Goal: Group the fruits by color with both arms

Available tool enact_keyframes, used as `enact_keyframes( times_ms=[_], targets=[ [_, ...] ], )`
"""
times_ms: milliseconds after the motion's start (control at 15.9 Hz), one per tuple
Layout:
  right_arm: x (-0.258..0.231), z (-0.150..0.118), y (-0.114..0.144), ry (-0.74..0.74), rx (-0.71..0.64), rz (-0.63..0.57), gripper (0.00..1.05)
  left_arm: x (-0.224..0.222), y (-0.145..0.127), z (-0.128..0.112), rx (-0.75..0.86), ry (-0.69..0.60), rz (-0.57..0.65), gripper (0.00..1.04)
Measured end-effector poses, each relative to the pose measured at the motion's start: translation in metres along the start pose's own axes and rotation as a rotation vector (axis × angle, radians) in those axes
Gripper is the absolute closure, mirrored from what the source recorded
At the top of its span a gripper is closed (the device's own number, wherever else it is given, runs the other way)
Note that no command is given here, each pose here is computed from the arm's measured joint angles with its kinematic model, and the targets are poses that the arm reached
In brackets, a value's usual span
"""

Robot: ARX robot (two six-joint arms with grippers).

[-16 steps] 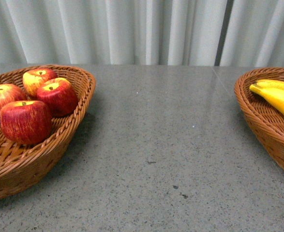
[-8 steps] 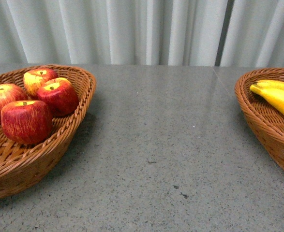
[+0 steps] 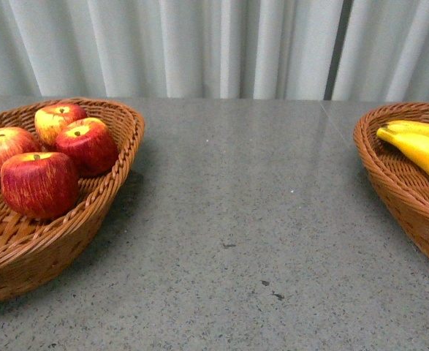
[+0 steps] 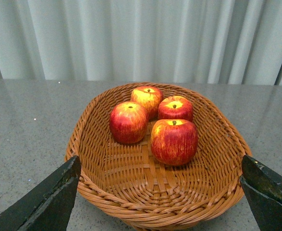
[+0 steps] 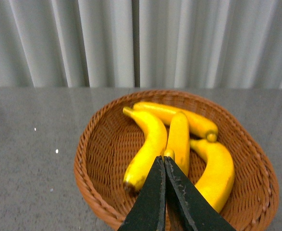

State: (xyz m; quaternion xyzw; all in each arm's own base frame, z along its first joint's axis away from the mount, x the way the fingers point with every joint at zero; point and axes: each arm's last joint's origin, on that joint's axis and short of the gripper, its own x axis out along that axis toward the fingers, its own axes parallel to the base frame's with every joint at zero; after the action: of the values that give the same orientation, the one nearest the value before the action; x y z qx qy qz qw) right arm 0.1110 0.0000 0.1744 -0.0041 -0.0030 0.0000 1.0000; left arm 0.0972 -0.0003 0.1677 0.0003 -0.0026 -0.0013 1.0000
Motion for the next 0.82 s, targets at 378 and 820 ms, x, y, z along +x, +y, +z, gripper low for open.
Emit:
enact_keyframes(
  times_ms=[378, 820],
  targets=[
    [-0.002, -0.004, 0.0, -0.004, 0.0, 0.0, 1.03, 0.0, 0.0, 0.0, 0.0, 0.0, 0.0, 0.07],
    [-0.014, -0.007, 0.0, -0.001, 0.0, 0.0, 1.03, 0.0, 0.0, 0.0, 0.0, 0.0, 0.0, 0.07]
  ],
)
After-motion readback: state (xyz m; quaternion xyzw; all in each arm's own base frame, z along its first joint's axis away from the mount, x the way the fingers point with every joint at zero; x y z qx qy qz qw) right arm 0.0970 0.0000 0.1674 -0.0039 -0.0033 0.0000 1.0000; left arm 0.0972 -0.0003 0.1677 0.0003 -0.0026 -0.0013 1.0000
